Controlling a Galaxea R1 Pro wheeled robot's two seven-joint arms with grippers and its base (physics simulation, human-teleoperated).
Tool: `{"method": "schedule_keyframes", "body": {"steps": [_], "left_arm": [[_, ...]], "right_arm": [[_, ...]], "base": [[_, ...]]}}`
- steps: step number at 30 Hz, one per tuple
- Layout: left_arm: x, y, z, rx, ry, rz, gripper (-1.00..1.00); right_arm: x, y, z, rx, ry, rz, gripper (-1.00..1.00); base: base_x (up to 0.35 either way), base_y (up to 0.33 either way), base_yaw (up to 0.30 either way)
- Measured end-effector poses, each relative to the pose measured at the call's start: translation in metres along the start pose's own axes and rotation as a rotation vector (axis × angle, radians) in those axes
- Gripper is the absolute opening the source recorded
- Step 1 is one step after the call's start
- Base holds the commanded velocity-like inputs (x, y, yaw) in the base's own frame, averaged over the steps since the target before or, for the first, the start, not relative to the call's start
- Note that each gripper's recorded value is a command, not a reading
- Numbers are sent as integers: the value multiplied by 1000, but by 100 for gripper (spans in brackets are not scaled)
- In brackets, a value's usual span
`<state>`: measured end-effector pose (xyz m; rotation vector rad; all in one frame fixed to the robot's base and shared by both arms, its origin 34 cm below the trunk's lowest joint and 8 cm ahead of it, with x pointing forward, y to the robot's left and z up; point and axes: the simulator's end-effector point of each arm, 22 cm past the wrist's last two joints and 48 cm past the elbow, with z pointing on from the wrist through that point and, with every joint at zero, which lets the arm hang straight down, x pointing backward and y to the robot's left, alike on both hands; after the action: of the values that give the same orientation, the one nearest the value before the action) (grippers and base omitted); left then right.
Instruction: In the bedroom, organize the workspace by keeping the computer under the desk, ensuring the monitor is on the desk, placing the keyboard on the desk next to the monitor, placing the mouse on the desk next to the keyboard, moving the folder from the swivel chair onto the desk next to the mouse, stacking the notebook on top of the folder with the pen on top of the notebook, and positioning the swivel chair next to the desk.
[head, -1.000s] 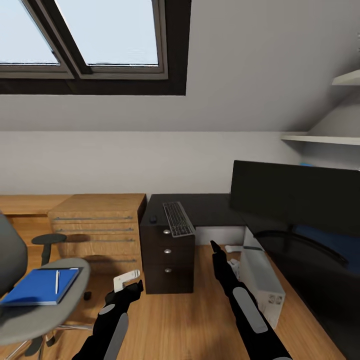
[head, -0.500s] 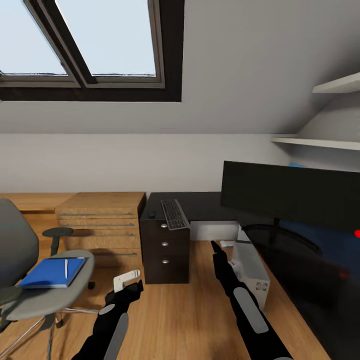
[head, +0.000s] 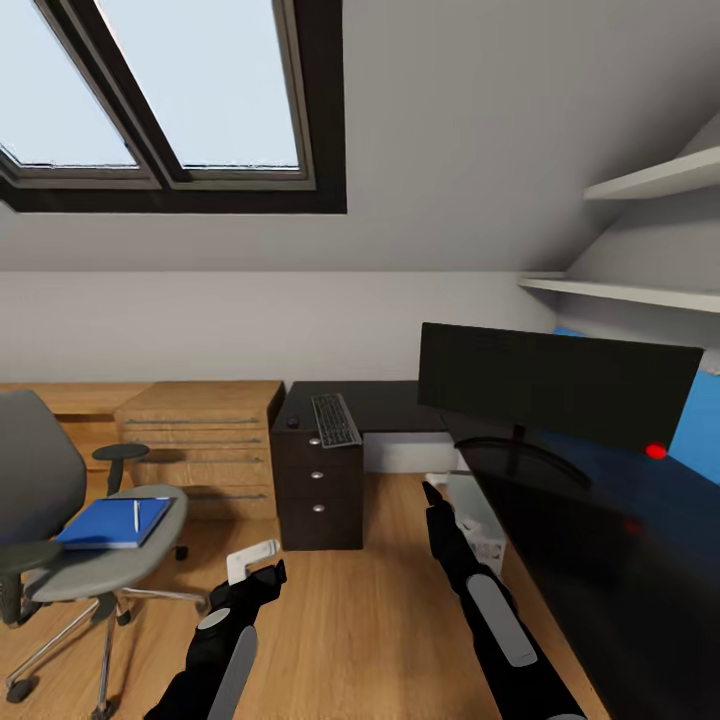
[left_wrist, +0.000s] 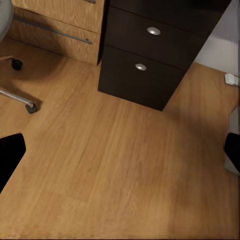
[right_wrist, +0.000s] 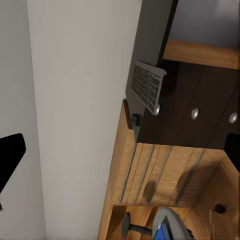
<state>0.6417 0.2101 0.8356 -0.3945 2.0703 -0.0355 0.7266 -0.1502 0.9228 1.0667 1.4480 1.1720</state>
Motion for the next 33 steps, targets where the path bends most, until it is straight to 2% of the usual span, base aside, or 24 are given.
{"method": "schedule_keyframes", "body": {"steps": [33], "left_arm": [[-40, -10, -27, 2, 1, 1, 100]], "right_arm": [[-7, 46, -6, 4, 0, 1, 100]], "base": [[-284, -242, 0]]}}
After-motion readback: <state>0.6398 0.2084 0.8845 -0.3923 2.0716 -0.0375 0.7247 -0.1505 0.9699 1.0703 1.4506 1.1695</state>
